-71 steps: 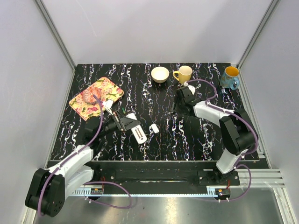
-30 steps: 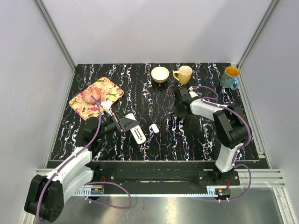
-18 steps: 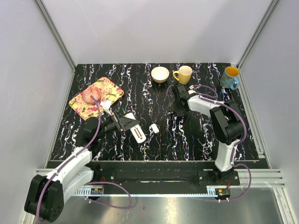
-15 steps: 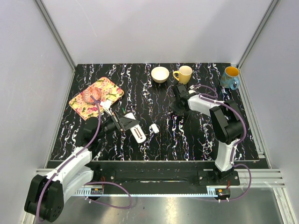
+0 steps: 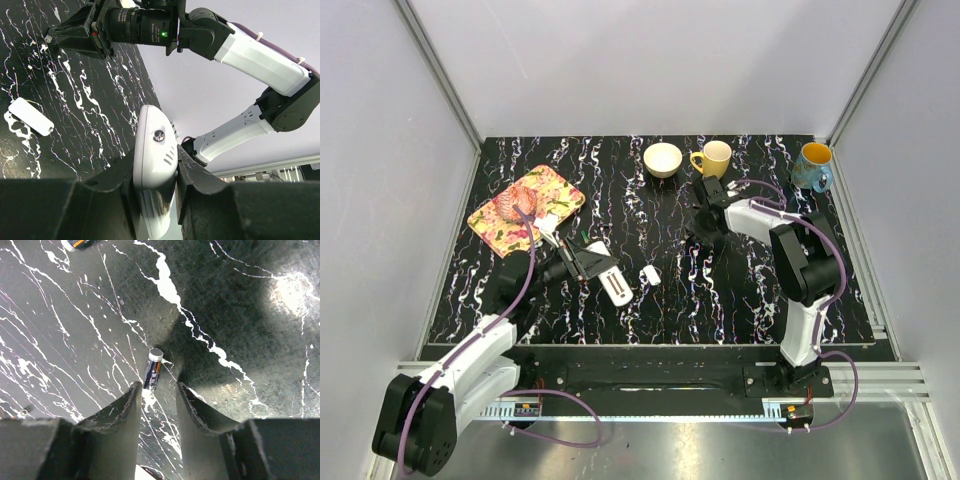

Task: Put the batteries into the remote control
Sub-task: Pick up the battery from the center of the board.

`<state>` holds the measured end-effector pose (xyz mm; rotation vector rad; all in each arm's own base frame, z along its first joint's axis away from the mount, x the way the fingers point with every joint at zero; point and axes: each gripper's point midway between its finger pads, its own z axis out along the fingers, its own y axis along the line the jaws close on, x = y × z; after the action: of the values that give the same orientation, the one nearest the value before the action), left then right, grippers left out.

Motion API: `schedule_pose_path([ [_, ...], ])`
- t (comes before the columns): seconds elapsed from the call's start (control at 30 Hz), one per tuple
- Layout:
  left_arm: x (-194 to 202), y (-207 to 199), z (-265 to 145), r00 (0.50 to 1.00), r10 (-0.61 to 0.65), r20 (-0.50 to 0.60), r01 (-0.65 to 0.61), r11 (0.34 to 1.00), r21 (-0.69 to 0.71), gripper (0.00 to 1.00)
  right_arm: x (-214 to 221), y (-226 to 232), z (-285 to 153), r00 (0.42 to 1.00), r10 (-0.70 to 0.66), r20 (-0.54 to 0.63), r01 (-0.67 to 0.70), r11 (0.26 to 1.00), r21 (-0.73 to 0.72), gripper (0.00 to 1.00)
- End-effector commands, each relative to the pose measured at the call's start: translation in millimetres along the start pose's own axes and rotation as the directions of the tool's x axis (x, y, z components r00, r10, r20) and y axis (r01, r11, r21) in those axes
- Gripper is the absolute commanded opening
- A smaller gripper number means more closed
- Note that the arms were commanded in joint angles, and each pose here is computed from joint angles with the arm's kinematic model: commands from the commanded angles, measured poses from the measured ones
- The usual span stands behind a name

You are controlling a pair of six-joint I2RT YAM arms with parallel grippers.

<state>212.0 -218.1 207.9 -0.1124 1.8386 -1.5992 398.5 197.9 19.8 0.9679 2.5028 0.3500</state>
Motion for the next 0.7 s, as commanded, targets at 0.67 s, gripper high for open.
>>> schedule_pose_path([
  [0.67, -7.6, -7.0, 1.2, 0.999, 0.032, 0.034, -0.033, 0.999, 0.033, 0.00, 11.0, -56.0, -6.5, 0.845, -0.510, -0.164, 0.531, 0.836, 0.136, 0.34],
])
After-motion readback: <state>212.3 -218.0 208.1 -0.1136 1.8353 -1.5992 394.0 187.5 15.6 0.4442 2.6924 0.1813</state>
